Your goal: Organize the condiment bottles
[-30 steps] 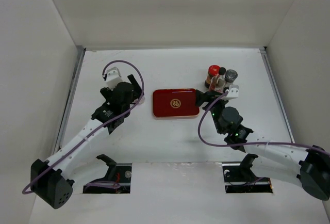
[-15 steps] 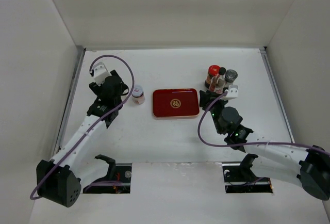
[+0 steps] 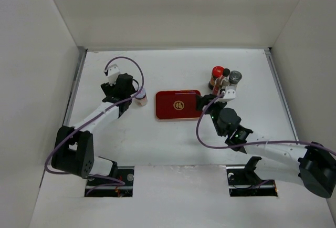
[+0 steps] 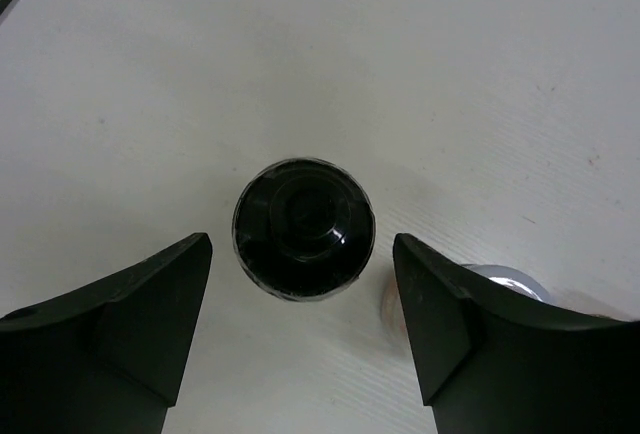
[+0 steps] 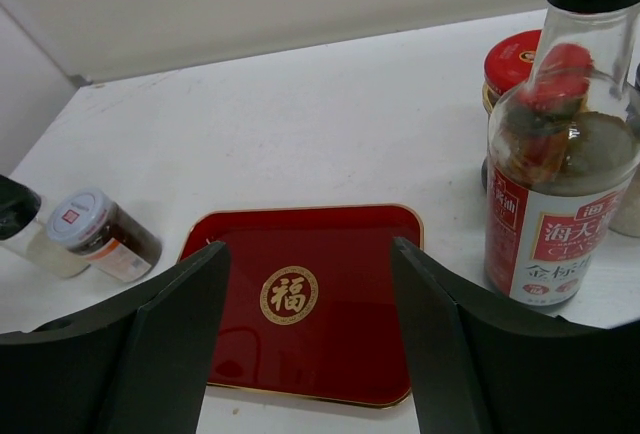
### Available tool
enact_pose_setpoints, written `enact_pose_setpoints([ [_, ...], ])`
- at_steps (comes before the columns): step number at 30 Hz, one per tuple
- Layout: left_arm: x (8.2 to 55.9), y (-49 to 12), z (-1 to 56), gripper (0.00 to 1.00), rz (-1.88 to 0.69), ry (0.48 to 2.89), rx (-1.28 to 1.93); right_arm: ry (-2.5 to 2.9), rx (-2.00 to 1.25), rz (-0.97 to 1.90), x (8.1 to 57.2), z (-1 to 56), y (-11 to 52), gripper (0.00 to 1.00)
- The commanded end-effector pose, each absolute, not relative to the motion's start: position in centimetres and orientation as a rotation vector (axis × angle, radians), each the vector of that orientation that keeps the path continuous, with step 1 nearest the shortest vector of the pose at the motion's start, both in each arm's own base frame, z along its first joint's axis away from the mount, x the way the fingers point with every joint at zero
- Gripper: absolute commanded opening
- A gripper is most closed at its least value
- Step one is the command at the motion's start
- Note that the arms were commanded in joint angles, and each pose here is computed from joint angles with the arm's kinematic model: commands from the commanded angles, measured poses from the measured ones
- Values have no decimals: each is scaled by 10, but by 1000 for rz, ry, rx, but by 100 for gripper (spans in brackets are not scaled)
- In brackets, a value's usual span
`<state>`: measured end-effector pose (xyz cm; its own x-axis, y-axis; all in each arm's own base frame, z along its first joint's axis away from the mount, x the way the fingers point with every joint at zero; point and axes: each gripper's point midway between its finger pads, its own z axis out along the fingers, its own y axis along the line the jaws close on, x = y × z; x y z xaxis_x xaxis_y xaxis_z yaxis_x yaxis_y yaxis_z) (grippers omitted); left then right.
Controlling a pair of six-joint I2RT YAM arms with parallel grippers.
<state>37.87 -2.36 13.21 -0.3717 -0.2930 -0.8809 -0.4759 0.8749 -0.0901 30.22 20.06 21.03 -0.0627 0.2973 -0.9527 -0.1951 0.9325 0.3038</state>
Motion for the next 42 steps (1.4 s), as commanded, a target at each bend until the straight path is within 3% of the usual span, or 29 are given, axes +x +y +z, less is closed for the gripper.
enact_pose_setpoints([
  [1,403,-27,158,68,155,1888,-601,1512,96,470,304,241,211,73],
  [4,406,-27,147,57,169,1904,-603,1503,99,469,303,244,209,76],
  [7,406,-22,147,38,172,1897,-623,1497,108,479,301,245,207,76],
  [11,392,-18,197,29,121,1763,-654,1486,118,484,300,248,204,76],
  [17,357,-31,312,28,-36,1489,-645,1488,118,482,300,247,205,76],
  [20,356,-68,332,29,-122,1494,-555,1486,127,479,301,246,202,76],
  [30,383,-238,273,29,-306,1661,-254,1446,200,476,300,252,182,78],
  [42,406,-257,191,31,-200,1783,-188,1440,224,477,301,253,176,78],
])
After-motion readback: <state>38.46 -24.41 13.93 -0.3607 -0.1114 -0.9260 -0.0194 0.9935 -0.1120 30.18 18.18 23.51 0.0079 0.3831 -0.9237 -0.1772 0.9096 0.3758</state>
